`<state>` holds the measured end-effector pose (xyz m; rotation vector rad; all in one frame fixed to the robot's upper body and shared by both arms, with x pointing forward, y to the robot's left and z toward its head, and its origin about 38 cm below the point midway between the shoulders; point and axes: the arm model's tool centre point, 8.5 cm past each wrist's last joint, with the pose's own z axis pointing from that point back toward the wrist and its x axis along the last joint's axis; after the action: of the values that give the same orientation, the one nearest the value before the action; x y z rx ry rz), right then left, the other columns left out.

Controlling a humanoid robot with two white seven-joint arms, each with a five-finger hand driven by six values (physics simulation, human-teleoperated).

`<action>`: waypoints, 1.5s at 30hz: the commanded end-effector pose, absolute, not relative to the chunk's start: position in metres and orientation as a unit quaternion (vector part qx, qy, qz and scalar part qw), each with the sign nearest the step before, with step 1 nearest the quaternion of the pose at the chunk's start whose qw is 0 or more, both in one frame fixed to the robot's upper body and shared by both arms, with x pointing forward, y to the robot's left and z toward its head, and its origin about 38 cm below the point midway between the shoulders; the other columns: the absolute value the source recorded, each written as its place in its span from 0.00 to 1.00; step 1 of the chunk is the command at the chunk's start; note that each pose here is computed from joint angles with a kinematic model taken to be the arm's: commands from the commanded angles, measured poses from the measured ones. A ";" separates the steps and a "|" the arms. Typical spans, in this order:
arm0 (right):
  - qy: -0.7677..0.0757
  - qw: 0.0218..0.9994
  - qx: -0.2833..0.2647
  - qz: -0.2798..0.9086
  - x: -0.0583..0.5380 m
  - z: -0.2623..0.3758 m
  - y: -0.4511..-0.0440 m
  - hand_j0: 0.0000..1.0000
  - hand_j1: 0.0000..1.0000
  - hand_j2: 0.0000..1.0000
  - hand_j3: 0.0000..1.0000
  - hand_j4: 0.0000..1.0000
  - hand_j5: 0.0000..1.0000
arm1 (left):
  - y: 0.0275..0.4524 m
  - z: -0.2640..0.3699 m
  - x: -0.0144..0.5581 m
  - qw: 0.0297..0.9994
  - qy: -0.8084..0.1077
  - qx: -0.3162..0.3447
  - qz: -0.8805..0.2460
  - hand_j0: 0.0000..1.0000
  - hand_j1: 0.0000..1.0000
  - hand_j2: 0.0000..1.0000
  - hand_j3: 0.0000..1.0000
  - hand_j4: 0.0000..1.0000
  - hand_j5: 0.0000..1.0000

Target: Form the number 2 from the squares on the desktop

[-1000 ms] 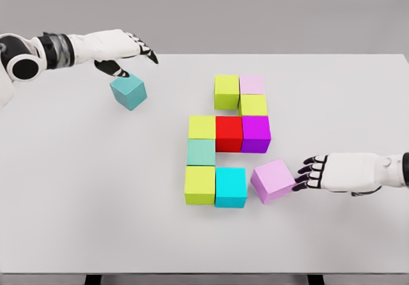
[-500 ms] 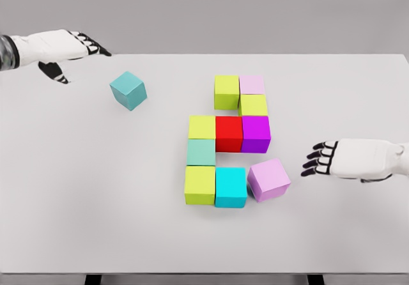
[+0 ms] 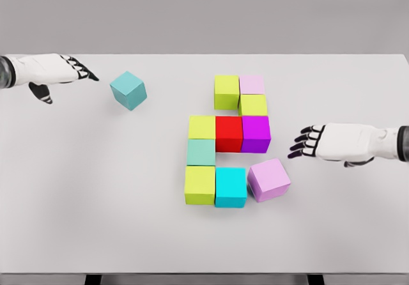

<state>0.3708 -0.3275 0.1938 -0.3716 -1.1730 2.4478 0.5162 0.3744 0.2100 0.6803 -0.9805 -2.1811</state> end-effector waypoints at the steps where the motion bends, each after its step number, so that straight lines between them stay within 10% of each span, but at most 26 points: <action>1: -0.426 0.203 -0.133 0.872 0.375 0.193 -0.325 1.00 1.00 1.00 1.00 1.00 1.00 | 0.375 0.209 0.516 0.322 -0.370 0.259 -0.832 1.00 1.00 1.00 1.00 1.00 1.00; 45: -0.418 0.174 -0.125 0.883 0.355 0.196 -0.319 1.00 1.00 1.00 1.00 1.00 1.00 | 0.269 0.194 0.515 0.219 -0.382 0.207 -0.874 1.00 1.00 1.00 1.00 1.00 1.00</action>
<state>0.3554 -0.3168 0.1935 -0.3505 -1.1861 2.5059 0.5155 0.2724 0.1933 0.5760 -1.0527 -2.4125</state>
